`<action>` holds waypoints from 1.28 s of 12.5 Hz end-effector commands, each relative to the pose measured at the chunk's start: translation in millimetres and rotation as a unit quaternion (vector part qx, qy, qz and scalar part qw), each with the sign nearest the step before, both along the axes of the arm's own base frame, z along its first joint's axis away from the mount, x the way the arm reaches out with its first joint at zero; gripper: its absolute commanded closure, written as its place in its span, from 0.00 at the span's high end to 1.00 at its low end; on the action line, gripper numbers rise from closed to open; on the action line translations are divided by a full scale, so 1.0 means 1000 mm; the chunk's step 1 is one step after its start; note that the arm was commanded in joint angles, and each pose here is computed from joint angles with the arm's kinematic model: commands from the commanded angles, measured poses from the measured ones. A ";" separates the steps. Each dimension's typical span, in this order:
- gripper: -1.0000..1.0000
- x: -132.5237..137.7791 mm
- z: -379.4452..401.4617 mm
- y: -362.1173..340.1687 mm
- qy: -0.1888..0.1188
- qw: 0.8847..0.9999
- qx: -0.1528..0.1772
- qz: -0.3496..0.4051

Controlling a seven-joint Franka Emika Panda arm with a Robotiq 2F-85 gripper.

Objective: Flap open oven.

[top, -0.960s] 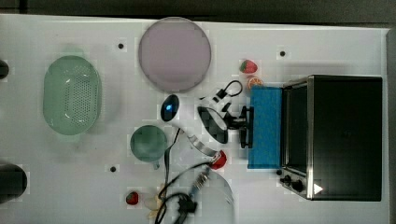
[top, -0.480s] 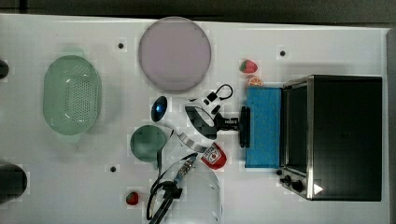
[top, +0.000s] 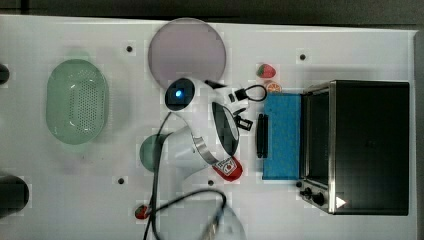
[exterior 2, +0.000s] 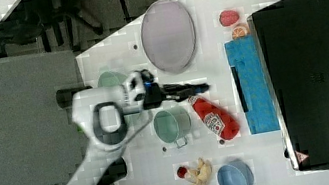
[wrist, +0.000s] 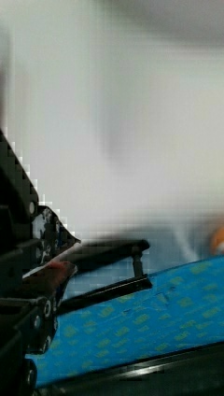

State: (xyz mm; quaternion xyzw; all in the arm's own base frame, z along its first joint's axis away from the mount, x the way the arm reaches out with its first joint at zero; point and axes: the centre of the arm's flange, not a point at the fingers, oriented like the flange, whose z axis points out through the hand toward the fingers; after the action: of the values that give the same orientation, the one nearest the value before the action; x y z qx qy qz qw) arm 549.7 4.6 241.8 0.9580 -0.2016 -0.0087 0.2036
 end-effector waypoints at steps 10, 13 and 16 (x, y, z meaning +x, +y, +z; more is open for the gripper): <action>0.17 -0.052 0.300 -0.029 -0.082 0.947 0.168 -0.261; 0.17 -0.069 0.333 -0.026 -0.068 0.949 0.167 -0.260; 0.17 -0.070 0.339 -0.028 -0.075 0.948 0.169 -0.260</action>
State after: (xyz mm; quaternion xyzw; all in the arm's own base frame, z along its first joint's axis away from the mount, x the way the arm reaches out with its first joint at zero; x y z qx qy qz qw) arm 477.4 -15.4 586.0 0.9076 -0.4194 -0.0163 0.0105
